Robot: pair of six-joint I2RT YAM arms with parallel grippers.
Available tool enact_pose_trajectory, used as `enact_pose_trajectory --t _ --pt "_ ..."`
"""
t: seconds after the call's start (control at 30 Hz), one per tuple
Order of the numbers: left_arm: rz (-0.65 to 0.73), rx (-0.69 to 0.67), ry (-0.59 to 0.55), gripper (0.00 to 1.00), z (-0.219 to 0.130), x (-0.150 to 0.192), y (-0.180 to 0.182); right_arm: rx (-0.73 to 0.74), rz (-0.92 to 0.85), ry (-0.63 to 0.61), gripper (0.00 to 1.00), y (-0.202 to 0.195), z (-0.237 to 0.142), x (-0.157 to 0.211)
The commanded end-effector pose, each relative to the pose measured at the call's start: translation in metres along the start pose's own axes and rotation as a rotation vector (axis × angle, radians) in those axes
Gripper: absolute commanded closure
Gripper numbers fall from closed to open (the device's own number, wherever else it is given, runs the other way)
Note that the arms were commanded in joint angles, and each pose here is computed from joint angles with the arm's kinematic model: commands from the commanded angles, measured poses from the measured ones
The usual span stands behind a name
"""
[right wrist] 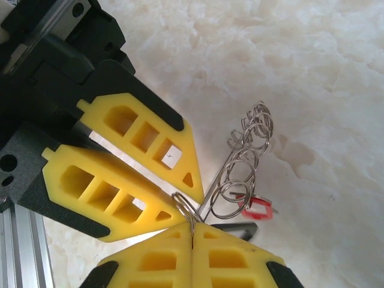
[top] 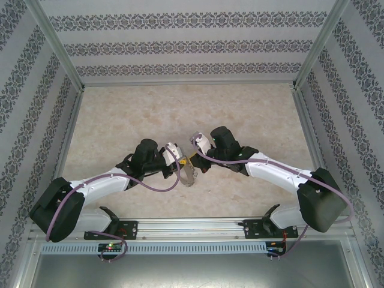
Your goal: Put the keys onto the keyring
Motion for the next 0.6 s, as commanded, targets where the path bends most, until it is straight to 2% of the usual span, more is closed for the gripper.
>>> enact_pose_trajectory --t 0.0,0.37,0.57 --pt "0.022 0.001 -0.038 0.84 -0.002 -0.011 -0.002 -0.042 -0.046 -0.055 1.0 0.01 -0.007 -0.013" --pt "0.022 0.025 -0.023 0.78 0.0 -0.01 -0.004 -0.063 -0.072 -0.05 1.0 0.018 -0.008 -0.015" --pt "0.028 0.032 -0.021 0.78 0.0 -0.012 -0.004 -0.082 -0.086 -0.043 1.0 0.023 -0.007 -0.015"
Point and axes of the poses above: each hand's point on the last joint's axis, 136 mm out from that joint toward the fingers, its own z axis out along the fingers, its own y axis along the line the jaws close on, x = y × z, the point moved 1 cm from there along -z, back along the fingers, and after that the axes turned 1 degree about z, right-handed, at the moved point
